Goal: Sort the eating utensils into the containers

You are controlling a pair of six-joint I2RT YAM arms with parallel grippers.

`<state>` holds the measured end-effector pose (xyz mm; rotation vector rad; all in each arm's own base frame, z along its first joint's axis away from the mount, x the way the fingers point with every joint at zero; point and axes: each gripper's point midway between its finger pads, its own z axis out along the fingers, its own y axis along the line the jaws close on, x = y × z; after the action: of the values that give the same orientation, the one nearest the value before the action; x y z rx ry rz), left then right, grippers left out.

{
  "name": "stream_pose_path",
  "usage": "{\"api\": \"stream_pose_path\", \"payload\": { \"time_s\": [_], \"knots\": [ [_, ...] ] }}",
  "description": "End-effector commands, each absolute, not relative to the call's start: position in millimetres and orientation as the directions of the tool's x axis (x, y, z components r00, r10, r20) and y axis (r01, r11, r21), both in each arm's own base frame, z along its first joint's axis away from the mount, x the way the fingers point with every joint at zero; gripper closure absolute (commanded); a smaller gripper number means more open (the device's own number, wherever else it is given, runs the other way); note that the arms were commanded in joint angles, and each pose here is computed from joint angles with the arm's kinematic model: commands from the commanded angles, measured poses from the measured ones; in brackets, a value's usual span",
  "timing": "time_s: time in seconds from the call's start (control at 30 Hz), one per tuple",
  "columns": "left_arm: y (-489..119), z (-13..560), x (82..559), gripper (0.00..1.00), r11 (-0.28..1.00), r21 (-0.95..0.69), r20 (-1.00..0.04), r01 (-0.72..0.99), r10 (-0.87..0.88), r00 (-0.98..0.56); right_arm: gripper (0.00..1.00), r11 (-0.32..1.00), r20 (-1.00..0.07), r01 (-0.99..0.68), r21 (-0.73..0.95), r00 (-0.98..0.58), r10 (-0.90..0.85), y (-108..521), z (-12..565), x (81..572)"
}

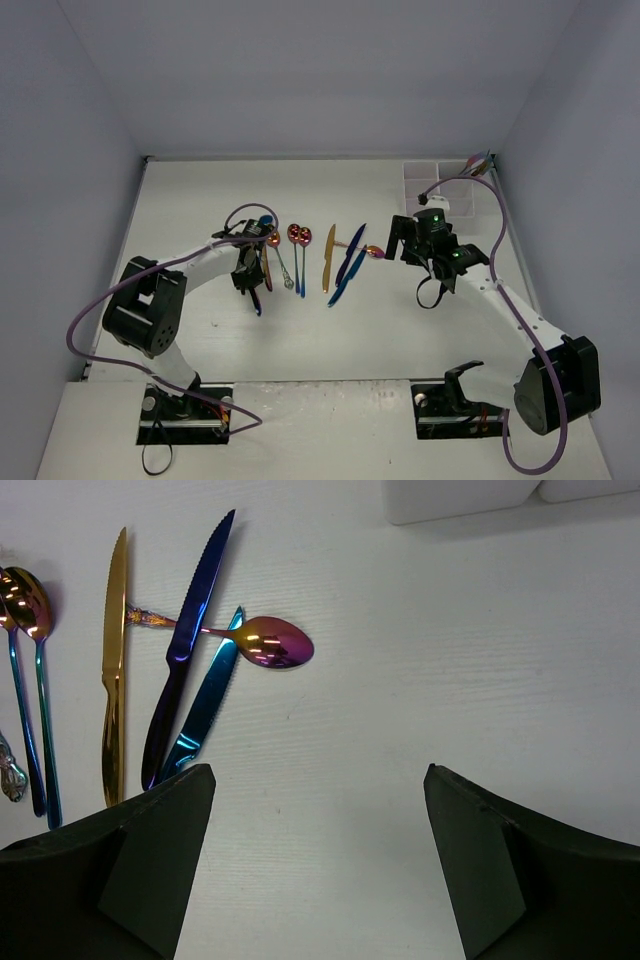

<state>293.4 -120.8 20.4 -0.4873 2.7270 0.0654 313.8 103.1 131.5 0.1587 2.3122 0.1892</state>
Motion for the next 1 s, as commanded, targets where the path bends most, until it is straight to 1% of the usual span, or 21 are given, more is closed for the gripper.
{"api": "stream_pose_path", "payload": {
  "time_s": [0.0,0.03,0.2,0.27,0.37,0.5,0.63,0.73,0.8,0.87,0.97],
  "knots": [
    [-104,14,273,0.96,0.926,0.039,-0.356,-0.375,-0.338,-0.872,0.16,0.976,-0.748,0.001,0.220,-0.642,0.169,114,150,320],
    [-102,12,269,1.00,0.925,0.049,-0.350,-0.376,-0.337,-0.874,0.16,0.976,-0.748,-0.001,0.219,-0.642,0.167,115,151,320],
    [-94,22,257,1.00,0.932,0.037,-0.375,-0.360,-0.321,-0.870,0.17,0.964,-0.753,-0.073,0.254,-0.641,0.150,129,165,326],
    [-93,32,258,1.00,0.944,0.018,-0.405,-0.329,-0.294,-0.866,0.18,0.951,-0.751,-0.120,0.285,-0.644,0.143,140,172,326],
    [-98,70,268,1.00,0.968,-0.055,-0.509,-0.243,-0.237,-0.828,0.18,0.929,-0.757,-0.184,0.321,-0.640,0.135,155,187,330],
    [-111,129,287,1.00,0.984,-0.156,-0.677,-0.084,-0.168,-0.716,0.19,0.864,-0.758,-0.301,0.403,-0.639,0.131,186,217,333],
    [-142,186,297,1.00,0.958,-0.254,-0.803,0.133,-0.132,-0.581,0.19,0.788,-0.762,-0.398,0.470,-0.633,0.134,219,248,334],
    [-168,225,296,1.00,0.921,-0.269,-0.864,0.282,-0.101,-0.494,0.19,0.740,-0.779,-0.463,0.488,-0.614,0.130,247,272,333],
    [-186,244,291,1.00,0.888,-0.280,-0.882,0.364,-0.088,-0.463,0.19,0.712,-0.780,-0.488,0.506,-0.610,0.136,263,281,331],
    [-200,262,288,1.00,0.860,-0.288,-0.900,0.421,-0.092,-0.426,0.20,0.678,-0.788,-0.514,0.525,-0.594,0.160,277,300,333],
    [-218,283,284,1.00,0.829,-0.288,-0.917,0.480,-0.095,-0.387,0.20,0.642,-0.781,-0.533,0.551,-0.600,0.172,300,309,331]
  ]
}}
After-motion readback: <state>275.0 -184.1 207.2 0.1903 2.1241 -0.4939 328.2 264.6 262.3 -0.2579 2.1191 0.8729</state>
